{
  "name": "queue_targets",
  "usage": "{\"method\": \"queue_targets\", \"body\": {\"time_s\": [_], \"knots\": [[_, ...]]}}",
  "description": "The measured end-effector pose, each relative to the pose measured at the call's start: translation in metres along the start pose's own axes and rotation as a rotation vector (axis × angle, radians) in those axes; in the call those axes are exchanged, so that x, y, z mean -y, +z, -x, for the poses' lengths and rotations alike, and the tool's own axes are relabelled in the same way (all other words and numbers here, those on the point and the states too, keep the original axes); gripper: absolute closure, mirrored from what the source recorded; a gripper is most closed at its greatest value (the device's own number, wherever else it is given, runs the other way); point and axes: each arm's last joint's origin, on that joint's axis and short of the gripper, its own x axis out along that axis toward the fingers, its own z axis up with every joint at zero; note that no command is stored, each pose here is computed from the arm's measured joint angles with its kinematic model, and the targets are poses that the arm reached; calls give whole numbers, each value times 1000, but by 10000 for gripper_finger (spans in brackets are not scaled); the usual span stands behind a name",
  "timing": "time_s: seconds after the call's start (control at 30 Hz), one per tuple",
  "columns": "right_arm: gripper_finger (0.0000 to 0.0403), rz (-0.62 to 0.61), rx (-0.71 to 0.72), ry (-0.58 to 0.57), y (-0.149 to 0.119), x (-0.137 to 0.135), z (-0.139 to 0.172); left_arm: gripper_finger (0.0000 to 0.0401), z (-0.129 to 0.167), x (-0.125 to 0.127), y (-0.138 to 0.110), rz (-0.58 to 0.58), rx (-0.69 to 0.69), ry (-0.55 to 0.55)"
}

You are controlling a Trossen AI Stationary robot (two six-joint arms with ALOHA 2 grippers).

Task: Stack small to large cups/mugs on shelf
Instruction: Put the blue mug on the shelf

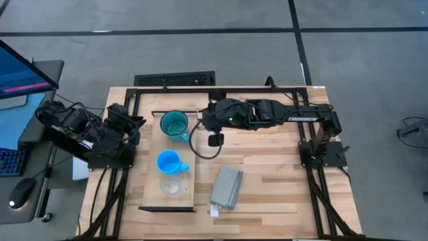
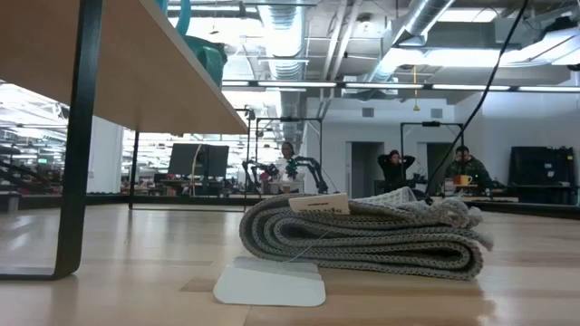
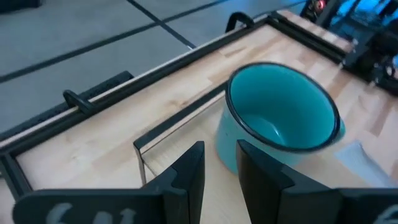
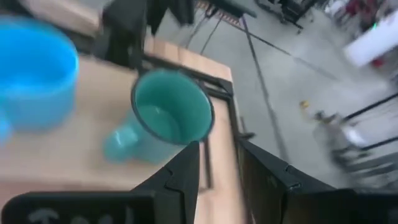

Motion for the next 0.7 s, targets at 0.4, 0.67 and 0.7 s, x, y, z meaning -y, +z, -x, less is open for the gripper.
{"method": "queue_targets", "body": {"time_s": [0.4,0.67,0.7], "knots": [[275,-438,197,167,2,-8,-30,323,7,-11,2,-276,42,-28],[336,-494,268,141,-2,-31,-36,355,27,-63,3,-131,162,-193],[343,-495,279,141,-2,-32,-35,359,26,-68,1,-125,180,-199]]}}
